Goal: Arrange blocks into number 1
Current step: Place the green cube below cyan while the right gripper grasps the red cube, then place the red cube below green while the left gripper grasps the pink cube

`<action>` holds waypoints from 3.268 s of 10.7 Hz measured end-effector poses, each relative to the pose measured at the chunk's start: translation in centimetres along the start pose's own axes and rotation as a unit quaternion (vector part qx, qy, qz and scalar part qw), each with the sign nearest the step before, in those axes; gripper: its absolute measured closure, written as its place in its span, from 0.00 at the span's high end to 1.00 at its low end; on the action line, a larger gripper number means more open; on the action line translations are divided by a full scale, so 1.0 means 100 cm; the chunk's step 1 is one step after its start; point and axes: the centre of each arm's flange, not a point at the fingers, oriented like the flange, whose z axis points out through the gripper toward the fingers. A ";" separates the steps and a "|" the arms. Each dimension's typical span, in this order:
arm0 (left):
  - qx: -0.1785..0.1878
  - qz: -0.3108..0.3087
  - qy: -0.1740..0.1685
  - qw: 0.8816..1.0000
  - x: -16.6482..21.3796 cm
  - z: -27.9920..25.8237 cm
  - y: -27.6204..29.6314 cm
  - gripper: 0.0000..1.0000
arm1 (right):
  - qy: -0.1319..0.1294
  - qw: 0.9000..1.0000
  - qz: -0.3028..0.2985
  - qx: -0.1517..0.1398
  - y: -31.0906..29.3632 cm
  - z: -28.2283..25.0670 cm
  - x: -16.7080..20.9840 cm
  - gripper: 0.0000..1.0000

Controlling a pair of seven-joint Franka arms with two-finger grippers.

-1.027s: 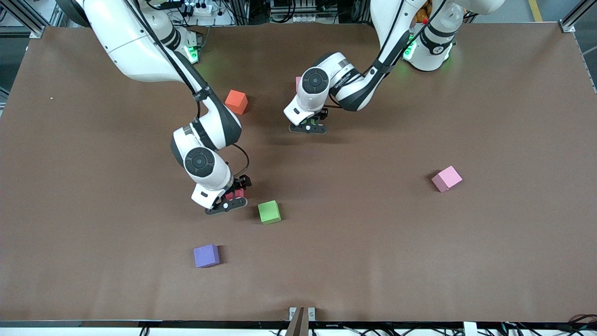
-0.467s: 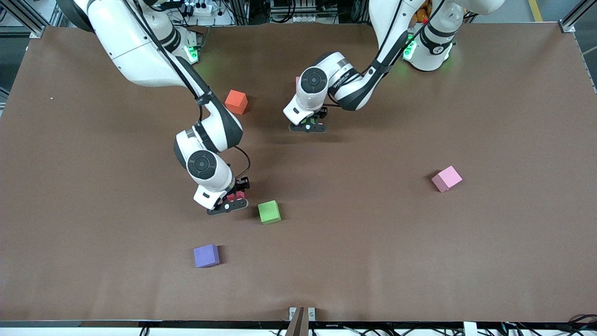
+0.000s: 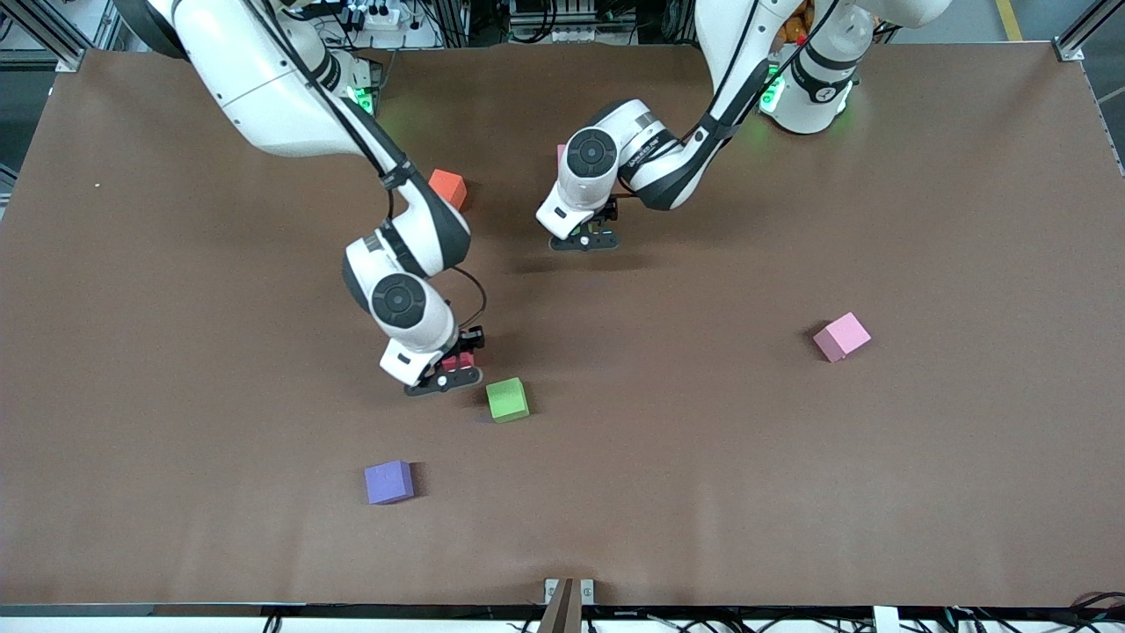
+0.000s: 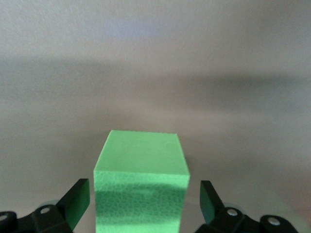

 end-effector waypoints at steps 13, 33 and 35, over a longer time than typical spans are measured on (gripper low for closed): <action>0.052 0.146 0.075 0.985 0.261 -0.203 -0.360 1.00 | -0.023 0.999 0.028 0.004 -0.241 0.004 -0.146 0.64; 0.068 -0.083 0.020 0.994 0.286 -0.107 -0.444 0.72 | 0.032 0.995 0.084 0.030 -0.232 -0.016 -0.111 1.00; 0.068 -0.060 0.024 0.996 0.288 -0.109 -0.448 0.58 | 0.048 0.991 0.120 0.039 -0.177 -0.042 -0.065 1.00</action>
